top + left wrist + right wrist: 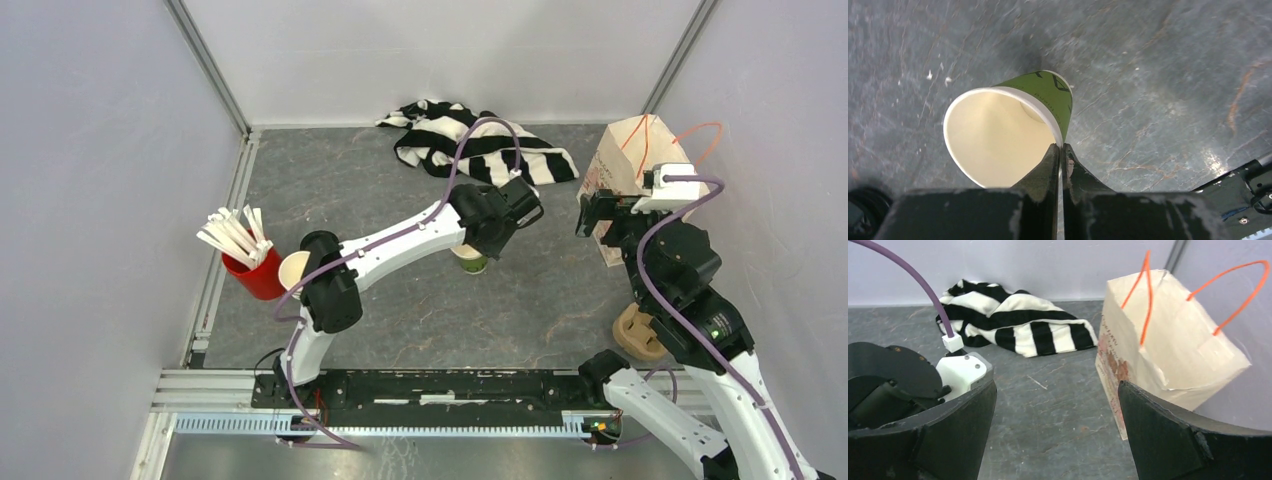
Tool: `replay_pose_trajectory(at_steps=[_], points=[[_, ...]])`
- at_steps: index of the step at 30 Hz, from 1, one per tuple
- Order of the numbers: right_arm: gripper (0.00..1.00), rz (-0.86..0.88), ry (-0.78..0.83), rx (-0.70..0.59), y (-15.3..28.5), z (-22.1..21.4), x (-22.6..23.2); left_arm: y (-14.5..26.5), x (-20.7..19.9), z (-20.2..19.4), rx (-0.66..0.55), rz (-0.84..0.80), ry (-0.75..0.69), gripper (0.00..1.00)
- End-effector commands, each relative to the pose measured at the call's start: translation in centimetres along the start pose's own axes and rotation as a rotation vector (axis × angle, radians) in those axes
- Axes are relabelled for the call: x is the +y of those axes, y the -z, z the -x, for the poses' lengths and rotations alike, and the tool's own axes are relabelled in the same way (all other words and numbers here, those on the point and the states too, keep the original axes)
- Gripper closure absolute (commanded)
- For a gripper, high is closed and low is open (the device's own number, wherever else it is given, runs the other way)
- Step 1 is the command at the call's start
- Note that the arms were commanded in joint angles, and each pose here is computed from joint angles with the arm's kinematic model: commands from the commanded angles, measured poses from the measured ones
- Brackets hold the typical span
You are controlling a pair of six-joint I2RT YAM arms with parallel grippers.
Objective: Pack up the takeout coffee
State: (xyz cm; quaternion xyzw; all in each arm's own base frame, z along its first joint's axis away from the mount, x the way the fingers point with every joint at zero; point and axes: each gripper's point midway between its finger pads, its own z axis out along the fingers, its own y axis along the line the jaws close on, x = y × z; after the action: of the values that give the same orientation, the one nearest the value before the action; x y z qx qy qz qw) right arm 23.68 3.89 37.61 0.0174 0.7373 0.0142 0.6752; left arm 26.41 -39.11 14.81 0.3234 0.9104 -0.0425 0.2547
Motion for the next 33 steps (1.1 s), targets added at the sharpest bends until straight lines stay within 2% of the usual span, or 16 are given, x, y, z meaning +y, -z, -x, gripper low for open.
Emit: replay_pose_trajectory(at_steps=[1, 11, 18, 20, 23, 27, 29, 33], points=[[0.02, -0.100, 0.008, -0.091, 0.5, 2.1, -2.1, 0.5, -3.7, 1.7, -0.064, -0.099, -0.179, 0.98], [0.02, -0.096, 0.125, -0.134, 1.1, 3.6, -2.7, 0.8, -8.1, -1.4, -0.033, -0.193, -0.401, 0.98], [0.02, -0.054, 0.164, -0.144, 0.8, 4.3, -1.9, 0.8, -10.1, -3.7, 0.018, -0.255, -0.445, 0.87], [0.02, -0.046, 0.170, -0.138, 0.8, 4.2, -1.8, 0.8, -10.0, -3.9, 0.021, -0.234, -0.446, 0.80], [0.02, -0.023, 0.171, -0.137, 0.9, 4.0, -1.5, 1.6, -9.2, -2.8, -0.015, -0.187, -0.430, 0.57], [0.02, -0.013, 0.174, -0.141, 0.9, 4.1, -1.3, 4.3, -8.4, -0.3, -0.108, -0.176, -0.394, 0.35], [0.02, -0.013, 0.176, -0.148, 1.0, 4.4, -1.4, 5.3, -7.5, 0.3, -0.145, -0.180, -0.356, 0.28], [0.02, -0.014, 0.172, -0.157, 1.1, 4.6, -1.4, 6.2, -3.3, 0.2, -0.201, -0.211, -0.165, 0.23]])
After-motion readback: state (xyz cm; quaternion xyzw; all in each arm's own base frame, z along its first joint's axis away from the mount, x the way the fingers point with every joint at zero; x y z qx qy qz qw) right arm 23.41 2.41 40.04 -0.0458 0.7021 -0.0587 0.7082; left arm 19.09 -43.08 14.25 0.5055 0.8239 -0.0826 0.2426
